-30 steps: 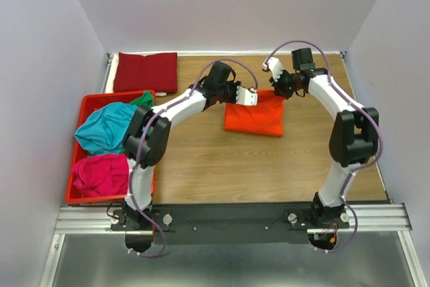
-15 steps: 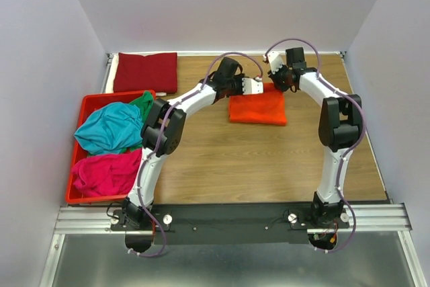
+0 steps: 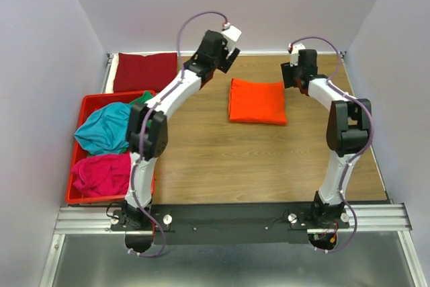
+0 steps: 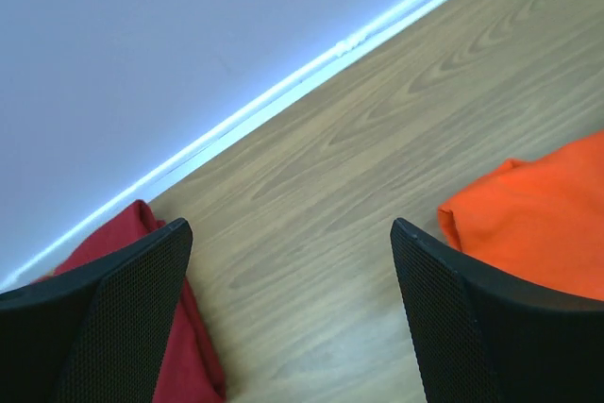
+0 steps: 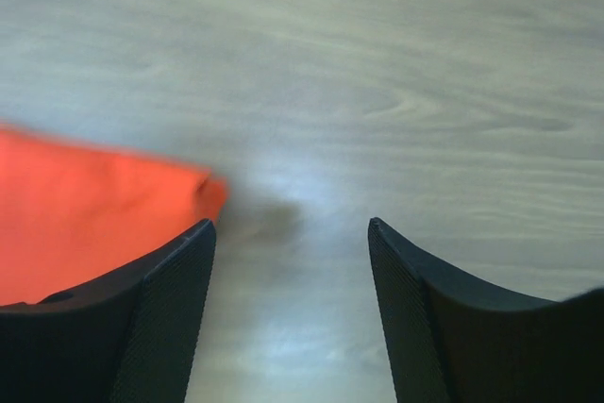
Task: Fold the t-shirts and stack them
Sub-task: Neatly place the folded tshirt to the corner
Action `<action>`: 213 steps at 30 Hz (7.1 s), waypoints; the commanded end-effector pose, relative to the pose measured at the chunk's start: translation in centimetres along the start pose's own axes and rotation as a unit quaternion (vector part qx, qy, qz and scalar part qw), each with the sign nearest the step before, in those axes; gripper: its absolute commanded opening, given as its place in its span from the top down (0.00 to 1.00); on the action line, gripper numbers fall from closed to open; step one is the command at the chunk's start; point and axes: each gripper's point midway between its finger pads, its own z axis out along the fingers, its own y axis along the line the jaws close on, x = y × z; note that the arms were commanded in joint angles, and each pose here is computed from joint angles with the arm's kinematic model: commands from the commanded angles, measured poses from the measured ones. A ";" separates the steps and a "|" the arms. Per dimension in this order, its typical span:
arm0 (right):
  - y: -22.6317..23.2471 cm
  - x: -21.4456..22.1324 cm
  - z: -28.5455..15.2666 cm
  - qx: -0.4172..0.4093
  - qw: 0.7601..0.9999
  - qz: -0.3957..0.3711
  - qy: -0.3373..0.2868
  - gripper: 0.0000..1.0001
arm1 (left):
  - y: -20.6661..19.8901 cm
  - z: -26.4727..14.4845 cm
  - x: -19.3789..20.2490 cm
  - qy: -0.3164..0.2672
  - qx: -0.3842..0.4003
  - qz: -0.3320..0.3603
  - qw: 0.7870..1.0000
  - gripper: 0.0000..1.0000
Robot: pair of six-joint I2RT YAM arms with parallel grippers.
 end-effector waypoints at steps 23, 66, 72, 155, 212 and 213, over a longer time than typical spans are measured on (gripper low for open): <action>6.8 5.3 -18.1 -0.461 0.884 0.069 -0.044 0.20 | -13.0 2.7 13.3 0.200 0.307 -0.289 0.884 0.14; 4.7 5.5 -18.9 -0.469 0.875 0.104 -0.059 0.22 | 1.4 -3.1 16.2 0.267 0.015 -0.183 0.946 1.00; 4.8 5.4 -19.0 -0.472 0.874 0.103 -0.060 0.23 | 6.2 -3.7 16.8 0.272 -0.091 -0.117 0.951 1.00; 5.7 6.9 -19.1 -0.507 0.854 0.106 -0.038 0.24 | 26.4 -6.1 9.8 0.174 -0.351 -0.016 0.920 1.00; 5.5 8.7 -18.5 -0.503 0.860 0.089 -0.014 0.26 | 18.1 -0.6 24.4 0.143 0.096 -0.475 0.863 0.74; 5.5 8.6 -18.5 -0.504 0.859 0.089 -0.015 0.26 | 18.2 -0.7 24.0 0.141 0.101 -0.477 0.862 0.74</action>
